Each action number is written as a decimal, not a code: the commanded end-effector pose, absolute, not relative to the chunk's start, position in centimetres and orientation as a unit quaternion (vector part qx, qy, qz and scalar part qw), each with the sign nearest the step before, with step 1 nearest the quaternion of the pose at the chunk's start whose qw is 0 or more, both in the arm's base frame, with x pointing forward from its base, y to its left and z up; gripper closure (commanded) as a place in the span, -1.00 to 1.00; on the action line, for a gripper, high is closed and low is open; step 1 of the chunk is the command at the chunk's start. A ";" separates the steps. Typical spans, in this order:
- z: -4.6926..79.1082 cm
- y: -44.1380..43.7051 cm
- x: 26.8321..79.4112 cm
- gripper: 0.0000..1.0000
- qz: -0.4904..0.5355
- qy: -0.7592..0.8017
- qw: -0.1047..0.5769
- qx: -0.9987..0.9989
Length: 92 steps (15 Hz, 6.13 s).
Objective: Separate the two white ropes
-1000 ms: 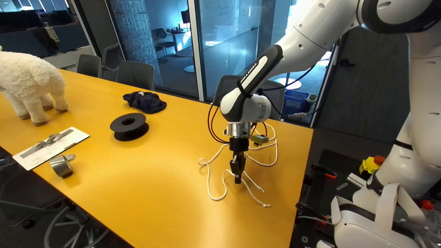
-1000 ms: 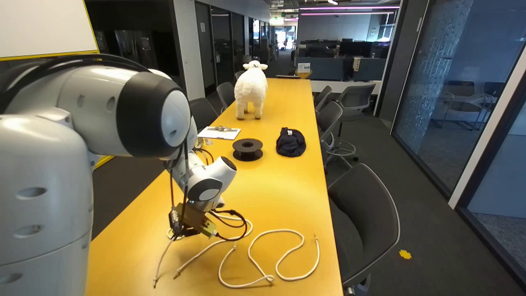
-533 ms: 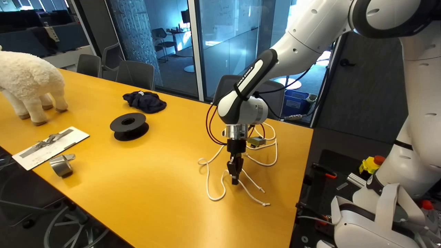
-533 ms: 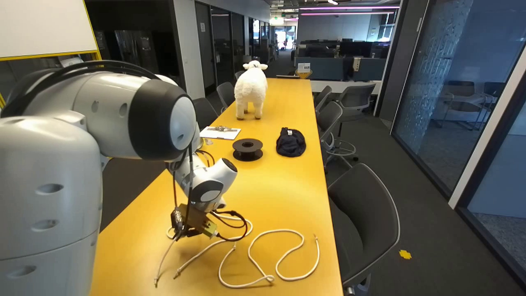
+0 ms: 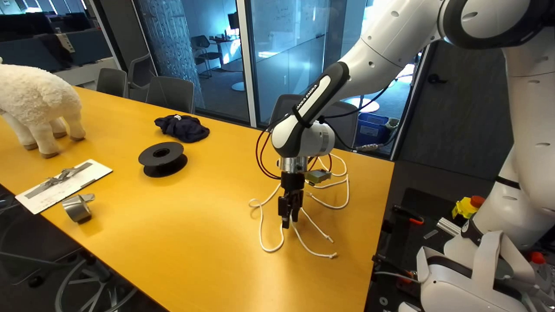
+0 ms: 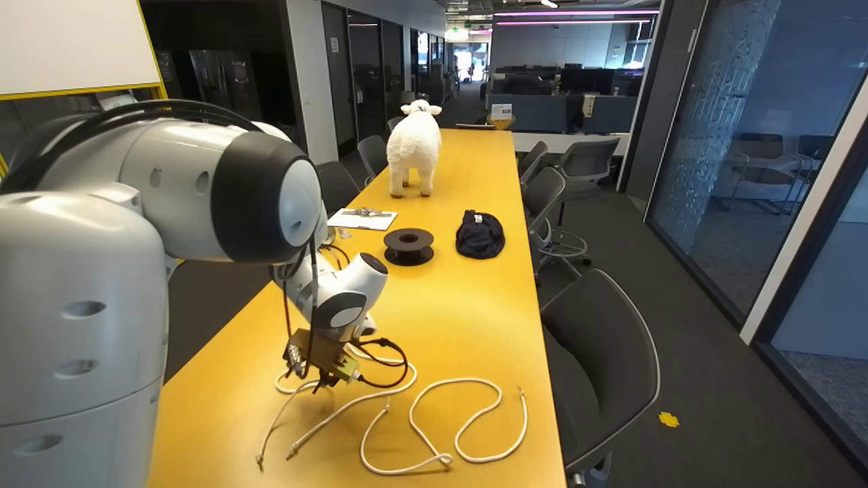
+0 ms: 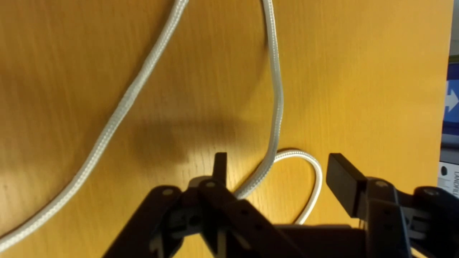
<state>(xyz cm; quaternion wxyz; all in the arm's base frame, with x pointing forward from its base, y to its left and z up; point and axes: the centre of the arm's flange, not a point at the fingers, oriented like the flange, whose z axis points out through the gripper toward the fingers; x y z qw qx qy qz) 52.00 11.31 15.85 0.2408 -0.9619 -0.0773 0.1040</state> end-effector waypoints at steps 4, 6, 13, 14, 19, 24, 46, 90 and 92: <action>18.2 13.1 54.9 -1.00 0.071 -0.086 0.162 -0.980; 18.5 13.8 55.9 -1.00 0.066 -0.111 0.129 -0.983; 18.5 16.1 60.6 -1.00 0.043 -0.171 0.045 -0.983; 18.4 16.2 61.1 -1.00 0.037 -0.174 0.040 -0.983; 17.7 15.9 64.5 -1.00 0.015 -0.180 0.005 -0.984; 16.5 15.5 66.3 -1.00 0.009 -0.183 0.002 -0.983; 16.1 17.6 66.8 -1.00 0.005 -0.199 -0.006 -0.980; 13.4 13.8 68.3 0.98 -0.019 0.328 -0.251 -0.910; 12.7 13.4 68.5 0.98 -0.010 0.338 -0.263 -0.904</action>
